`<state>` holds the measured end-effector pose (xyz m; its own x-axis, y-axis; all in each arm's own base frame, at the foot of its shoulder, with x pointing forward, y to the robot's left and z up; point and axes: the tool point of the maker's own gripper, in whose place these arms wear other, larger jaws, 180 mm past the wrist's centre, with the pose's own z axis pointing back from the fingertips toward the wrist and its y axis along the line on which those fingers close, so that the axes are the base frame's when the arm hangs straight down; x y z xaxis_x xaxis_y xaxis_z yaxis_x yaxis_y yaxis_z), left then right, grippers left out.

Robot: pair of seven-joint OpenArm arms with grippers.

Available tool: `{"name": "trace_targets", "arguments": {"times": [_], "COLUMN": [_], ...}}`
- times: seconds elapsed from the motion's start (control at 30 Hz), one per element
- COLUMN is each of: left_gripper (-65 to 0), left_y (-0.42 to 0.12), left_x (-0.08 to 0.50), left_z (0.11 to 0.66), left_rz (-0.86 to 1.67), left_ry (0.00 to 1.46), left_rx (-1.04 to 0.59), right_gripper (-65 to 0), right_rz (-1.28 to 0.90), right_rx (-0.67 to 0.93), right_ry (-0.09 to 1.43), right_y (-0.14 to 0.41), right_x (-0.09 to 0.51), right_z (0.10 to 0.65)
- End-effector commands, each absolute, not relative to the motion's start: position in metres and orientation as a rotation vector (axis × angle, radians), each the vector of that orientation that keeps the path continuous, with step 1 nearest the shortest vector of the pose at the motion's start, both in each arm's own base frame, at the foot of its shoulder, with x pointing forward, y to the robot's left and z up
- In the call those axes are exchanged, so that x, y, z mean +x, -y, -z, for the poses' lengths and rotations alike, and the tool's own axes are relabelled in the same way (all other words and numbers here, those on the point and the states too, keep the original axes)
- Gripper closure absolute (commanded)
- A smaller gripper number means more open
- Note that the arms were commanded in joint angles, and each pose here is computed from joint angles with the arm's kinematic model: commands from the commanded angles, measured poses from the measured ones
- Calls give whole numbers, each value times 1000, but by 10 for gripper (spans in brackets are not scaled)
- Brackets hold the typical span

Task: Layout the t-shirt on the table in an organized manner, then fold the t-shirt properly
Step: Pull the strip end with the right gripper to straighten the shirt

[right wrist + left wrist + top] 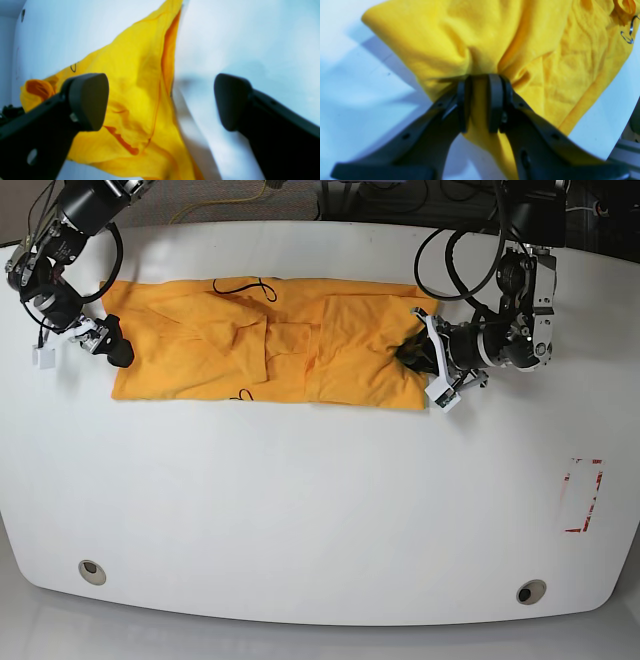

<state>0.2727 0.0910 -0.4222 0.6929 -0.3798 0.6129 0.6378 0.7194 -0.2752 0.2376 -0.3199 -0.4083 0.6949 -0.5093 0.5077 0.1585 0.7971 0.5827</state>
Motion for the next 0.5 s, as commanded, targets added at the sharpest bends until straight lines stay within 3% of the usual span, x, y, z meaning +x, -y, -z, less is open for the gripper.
{"name": "trace_targets", "arguments": {"times": [0.0, 0.47], "left_gripper": [-99, -99], "left_y": [-114, -115], "left_x": [264, 265], "left_z": [435, 435], "left_rz": [624, 625], "left_ry": [468, 469], "left_rx": [-398, -396], "right_gripper": [-650, -650], "right_rz": [354, 344], "right_rx": [544, 714], "right_ry": [618, 588], "right_y": [308, 248], "right_x": [229, 224], "right_z": [418, 431]}}
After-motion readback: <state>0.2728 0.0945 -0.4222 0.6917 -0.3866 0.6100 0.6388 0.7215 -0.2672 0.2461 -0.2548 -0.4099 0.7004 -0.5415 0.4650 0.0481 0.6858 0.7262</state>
